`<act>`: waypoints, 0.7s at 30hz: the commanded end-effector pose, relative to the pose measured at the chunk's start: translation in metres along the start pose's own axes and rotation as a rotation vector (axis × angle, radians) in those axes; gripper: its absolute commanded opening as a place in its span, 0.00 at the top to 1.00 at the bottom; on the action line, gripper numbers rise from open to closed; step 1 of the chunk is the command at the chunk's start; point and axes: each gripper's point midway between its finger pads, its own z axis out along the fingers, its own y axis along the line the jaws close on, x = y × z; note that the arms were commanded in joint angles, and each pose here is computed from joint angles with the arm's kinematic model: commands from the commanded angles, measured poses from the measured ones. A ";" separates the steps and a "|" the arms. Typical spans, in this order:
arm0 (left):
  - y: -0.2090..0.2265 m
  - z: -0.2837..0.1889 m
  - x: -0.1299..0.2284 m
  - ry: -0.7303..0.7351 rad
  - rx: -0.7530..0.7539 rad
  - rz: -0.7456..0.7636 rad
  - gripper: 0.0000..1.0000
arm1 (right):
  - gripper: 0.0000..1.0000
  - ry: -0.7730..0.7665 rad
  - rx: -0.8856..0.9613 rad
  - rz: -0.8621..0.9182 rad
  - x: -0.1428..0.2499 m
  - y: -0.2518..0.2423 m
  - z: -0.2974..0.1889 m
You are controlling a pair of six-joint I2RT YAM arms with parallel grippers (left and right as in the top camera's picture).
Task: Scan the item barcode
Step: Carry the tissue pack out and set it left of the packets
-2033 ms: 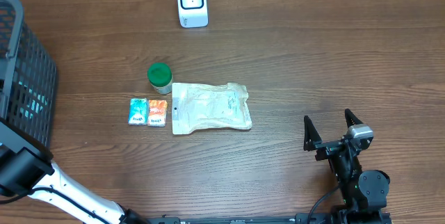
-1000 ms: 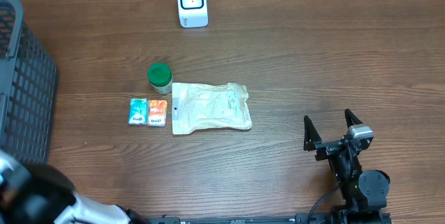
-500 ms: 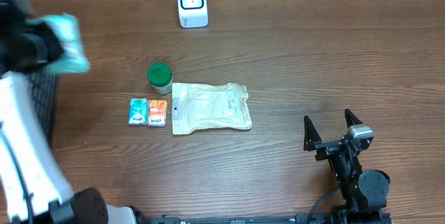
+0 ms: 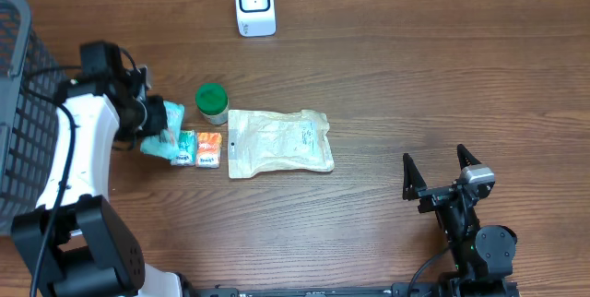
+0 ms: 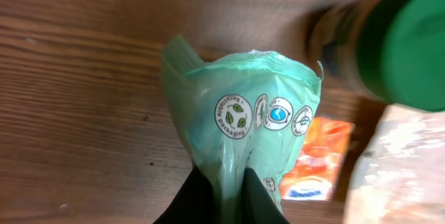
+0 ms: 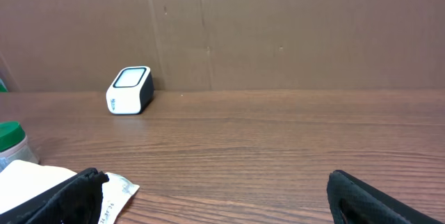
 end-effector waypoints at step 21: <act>-0.038 0.058 0.024 -0.045 0.080 0.007 0.85 | 0.00 -0.003 -0.004 0.002 0.002 0.000 0.000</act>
